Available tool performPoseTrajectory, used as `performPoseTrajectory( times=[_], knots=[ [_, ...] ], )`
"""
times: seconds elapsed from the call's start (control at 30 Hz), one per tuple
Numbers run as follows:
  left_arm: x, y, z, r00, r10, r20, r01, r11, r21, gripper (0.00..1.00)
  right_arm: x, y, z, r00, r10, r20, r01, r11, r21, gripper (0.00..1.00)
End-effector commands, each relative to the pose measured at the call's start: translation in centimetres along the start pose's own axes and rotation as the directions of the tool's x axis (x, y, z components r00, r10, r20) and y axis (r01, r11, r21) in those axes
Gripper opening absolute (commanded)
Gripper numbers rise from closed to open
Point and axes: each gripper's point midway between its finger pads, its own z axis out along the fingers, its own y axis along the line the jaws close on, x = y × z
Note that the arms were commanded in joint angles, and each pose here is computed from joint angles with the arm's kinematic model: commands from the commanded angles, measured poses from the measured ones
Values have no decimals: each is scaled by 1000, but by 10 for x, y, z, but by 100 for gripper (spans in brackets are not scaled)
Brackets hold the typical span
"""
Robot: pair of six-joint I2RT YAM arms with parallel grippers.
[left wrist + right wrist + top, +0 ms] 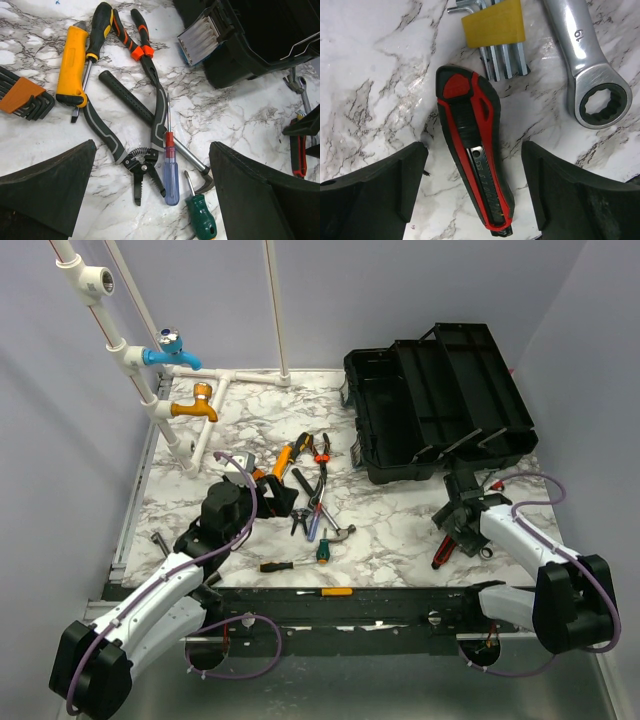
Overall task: Pack the tool kit
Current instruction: Pick up the knife at the center of the board.
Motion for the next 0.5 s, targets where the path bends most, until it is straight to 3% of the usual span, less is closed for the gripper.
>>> performPoseTrajectory(
  times=[0.0,0.17,0.27,0.47],
  knots=[
    [-9,-10,0,998,48,45,-51,997,58,98,2,2,8,999,40,12,-40,999,-5,75],
    [-8,-10,0,997,54,60,-59,996,69,98,-2,4,5,998,52,37,-51,998,-36,55],
    [-8,-11,1,996,58,63,-63,995,75,98,-13,9,-6,998,19,58,-16,999,-52,27],
    [-9,-12,0,995,65,77,-72,994,87,99,-61,22,-53,980,11,198,8,996,-93,13]
  ],
)
